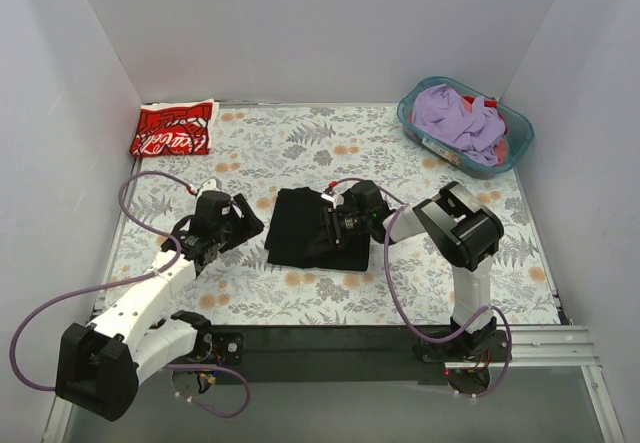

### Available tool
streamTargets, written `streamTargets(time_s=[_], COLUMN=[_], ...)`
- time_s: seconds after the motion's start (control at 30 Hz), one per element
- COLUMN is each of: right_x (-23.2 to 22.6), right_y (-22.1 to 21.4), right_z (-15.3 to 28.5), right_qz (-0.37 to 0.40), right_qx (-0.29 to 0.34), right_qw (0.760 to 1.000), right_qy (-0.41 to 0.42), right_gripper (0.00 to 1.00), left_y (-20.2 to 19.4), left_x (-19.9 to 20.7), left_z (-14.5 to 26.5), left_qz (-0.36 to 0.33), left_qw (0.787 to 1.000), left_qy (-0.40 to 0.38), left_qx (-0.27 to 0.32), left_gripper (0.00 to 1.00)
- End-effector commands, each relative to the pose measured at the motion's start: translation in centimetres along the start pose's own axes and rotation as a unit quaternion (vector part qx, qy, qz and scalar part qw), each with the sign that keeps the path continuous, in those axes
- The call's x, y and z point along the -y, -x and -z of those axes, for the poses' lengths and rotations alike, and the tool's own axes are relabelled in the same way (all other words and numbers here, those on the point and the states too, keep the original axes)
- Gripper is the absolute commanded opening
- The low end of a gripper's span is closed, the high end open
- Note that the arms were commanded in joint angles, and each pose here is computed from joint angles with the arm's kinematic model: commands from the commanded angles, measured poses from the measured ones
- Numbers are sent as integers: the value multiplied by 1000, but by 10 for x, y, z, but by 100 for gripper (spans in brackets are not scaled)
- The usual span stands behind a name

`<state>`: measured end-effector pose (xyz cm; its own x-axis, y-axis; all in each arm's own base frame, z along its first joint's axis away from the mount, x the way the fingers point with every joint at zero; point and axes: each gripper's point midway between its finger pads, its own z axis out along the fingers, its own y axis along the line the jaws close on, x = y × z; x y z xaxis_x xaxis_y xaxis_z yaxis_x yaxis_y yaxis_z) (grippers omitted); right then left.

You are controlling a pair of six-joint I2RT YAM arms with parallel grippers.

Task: Fold and stack the t-shirts
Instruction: Fold the tshirt

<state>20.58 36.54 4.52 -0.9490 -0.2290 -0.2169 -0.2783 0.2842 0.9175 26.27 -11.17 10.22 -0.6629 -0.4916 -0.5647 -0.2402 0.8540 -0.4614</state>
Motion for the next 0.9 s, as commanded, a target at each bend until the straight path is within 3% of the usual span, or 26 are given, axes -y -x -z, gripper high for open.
streamTargets(time_s=[0.0, 0.27, 0.33, 0.43, 0.6, 0.87], right_x=[22, -40, -56, -60, -22, 39], right_y=[-11, 6, 1, -13, -33, -30], right_z=[0, 30, 39, 46, 53, 72], right_qz=[-16, 48, 51, 43, -19, -92], right_qx=[3, 24, 11, -9, -15, 25], right_qw=[999, 998, 997, 997, 999, 995], right_qy=[-30, 28, 52, 68, 42, -20], right_gripper=[57, 57, 57, 57, 56, 56], left_y=[12, -14, -30, -34, -53, -100], left_x=[8, 23, 35, 61, 63, 9], left_z=[-1, -7, -7, -5, -21, -58], left_qz=[-2, 11, 20, 27, 24, 40], left_qw=[1000, 997, 991, 984, 978, 964], left_qy=[-10, -45, -64, -97, -84, 40], left_qx=[17, -60, -117, -144, -190, -261], left_gripper=[69, 67, 62, 52, 40, 28])
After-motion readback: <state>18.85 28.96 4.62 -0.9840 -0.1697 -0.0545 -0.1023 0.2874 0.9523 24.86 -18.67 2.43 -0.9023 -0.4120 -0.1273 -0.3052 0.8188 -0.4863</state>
